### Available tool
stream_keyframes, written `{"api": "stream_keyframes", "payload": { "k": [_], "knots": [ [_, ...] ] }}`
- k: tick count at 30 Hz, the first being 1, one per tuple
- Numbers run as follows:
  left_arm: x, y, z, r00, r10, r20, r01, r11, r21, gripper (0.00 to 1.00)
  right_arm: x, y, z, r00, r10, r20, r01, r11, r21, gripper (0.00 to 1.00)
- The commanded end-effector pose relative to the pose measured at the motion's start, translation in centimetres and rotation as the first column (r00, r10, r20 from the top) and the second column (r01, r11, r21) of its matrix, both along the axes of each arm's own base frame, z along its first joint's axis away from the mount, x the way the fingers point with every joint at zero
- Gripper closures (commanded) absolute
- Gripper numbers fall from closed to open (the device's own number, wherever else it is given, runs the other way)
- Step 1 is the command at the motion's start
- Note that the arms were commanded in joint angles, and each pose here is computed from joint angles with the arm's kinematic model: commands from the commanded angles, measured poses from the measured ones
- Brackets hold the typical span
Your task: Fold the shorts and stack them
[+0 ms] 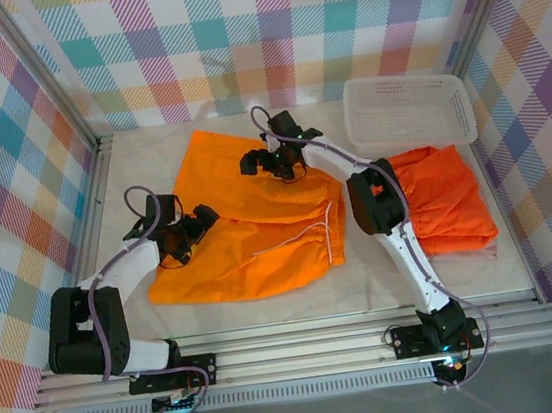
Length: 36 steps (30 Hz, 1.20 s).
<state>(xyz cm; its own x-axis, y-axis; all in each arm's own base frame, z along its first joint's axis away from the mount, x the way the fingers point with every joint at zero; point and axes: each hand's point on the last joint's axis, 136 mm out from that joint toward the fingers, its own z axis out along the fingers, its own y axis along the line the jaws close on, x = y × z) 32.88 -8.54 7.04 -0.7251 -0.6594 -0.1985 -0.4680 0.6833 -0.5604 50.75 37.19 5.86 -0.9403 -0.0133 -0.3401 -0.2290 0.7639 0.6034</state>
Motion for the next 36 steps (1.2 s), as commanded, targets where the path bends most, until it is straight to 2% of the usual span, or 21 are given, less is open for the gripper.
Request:
{"api": "stream_keyframes", "payload": {
  "k": [1,8,13,16,20,25,29,34,36],
  "knots": [
    [-0.2,0.0,0.0,1.0,0.007,0.017,-0.007,1.0,0.008,0.0,1.3,-2.3,-1.8,0.996,-0.08,-0.046,0.078,0.995,-0.055,0.01],
    [-1.2,0.2,-0.7,1.0,0.022,0.0,-0.022,1.0,0.011,0.0,3.9,-4.3,-2.7,0.985,-0.162,-0.061,0.159,0.986,-0.058,0.01],
    [-0.6,0.8,3.4,0.996,0.033,0.088,-0.036,0.999,0.033,0.0,5.3,-4.4,-2.1,0.982,-0.179,-0.056,0.178,0.984,-0.028,0.0],
    [-1.4,2.2,6.5,0.988,0.079,0.133,-0.091,0.993,0.08,0.0,5.7,-3.6,1.0,0.989,-0.147,-0.007,0.147,0.989,0.029,0.01],
    [-3.4,3.9,8.1,0.981,0.158,0.117,-0.171,0.978,0.119,0.0,5.1,-2.9,7.2,0.989,-0.108,0.104,0.099,0.991,0.087,0.01],
    [-6.9,5.9,7.0,0.959,0.282,-0.014,-0.275,0.944,0.184,0.0,1.7,-2.8,15.7,0.963,-0.073,0.259,0.038,0.99,0.139,0.0],
    [-9.8,7.4,6.0,0.927,0.361,-0.101,-0.327,0.911,0.251,0.0,-3.0,-4.5,20.5,0.937,-0.072,0.343,0.019,0.988,0.156,0.0],
    [-12.7,9.0,4.5,0.885,0.429,-0.181,-0.351,0.87,0.346,0.0,-8.9,-9.3,19.1,0.931,-0.09,0.353,0.073,0.995,0.063,0.0],
    [-13.4,9.3,3.6,0.875,0.433,-0.219,-0.335,0.866,0.372,0.0,-11.8,-11.0,17.1,0.942,-0.07,0.329,0.07,0.997,0.01,0.0]
  ]
}}
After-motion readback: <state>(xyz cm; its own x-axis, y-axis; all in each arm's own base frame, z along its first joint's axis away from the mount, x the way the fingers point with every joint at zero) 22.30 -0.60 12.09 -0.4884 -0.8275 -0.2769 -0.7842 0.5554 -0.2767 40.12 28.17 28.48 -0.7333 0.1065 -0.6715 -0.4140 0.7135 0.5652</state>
